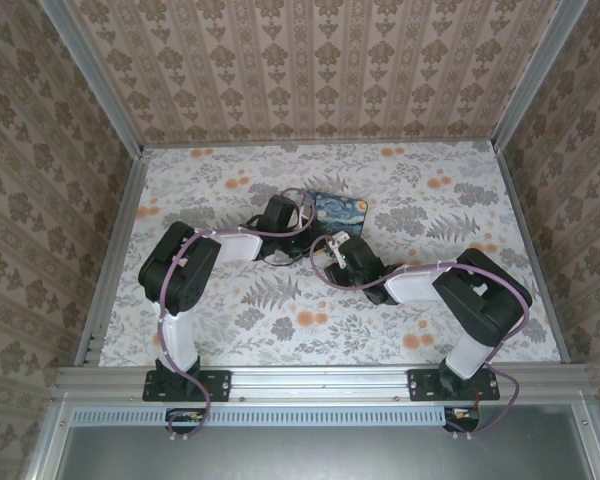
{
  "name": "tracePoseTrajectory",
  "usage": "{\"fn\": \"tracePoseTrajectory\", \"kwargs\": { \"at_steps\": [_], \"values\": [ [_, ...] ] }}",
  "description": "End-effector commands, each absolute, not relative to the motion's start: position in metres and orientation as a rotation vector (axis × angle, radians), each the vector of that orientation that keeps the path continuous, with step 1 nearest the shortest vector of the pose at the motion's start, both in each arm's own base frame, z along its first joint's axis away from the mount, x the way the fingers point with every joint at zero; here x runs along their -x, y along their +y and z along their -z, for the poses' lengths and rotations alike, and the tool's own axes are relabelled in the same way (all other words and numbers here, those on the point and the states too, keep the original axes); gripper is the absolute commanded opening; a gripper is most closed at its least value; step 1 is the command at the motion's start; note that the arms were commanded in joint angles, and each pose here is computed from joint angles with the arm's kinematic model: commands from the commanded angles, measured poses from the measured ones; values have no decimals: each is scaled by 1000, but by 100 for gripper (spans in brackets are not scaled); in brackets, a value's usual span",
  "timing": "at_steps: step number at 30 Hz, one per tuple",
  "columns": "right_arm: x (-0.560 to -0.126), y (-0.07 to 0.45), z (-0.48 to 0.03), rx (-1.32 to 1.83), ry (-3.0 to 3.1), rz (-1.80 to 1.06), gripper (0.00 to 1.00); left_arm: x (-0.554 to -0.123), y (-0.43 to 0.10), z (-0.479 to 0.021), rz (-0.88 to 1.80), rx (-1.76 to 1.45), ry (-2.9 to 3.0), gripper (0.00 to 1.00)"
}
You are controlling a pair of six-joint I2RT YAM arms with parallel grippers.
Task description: Unlock a padlock with a key
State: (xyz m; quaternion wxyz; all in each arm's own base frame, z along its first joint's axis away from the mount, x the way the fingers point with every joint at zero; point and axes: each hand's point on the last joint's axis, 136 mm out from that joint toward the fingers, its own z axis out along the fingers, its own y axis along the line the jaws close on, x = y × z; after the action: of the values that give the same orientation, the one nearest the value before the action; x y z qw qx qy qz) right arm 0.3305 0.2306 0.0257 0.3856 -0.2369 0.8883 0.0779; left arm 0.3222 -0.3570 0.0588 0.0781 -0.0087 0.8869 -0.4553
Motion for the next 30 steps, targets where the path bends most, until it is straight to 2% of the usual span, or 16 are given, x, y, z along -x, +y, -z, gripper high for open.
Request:
{"fn": "tracePoseTrajectory", "kwargs": {
  "at_steps": [1,15,19,26,30],
  "values": [
    [-346,235,-35,570,2216,-162,49,-311,-357,-52,1368,75,2734,0],
    [-372,239,-38,475,2190,-136,35,-310,-358,-51,1385,84,2738,0],
    [-376,243,-48,450,2173,-188,22,-308,-356,-47,1371,95,2752,0],
    [-376,248,-71,388,2174,-464,0,-304,-352,-38,1359,105,2767,0],
    [-373,253,-81,350,2166,-717,0,-303,-352,-37,1363,106,2764,0]
  ]
}}
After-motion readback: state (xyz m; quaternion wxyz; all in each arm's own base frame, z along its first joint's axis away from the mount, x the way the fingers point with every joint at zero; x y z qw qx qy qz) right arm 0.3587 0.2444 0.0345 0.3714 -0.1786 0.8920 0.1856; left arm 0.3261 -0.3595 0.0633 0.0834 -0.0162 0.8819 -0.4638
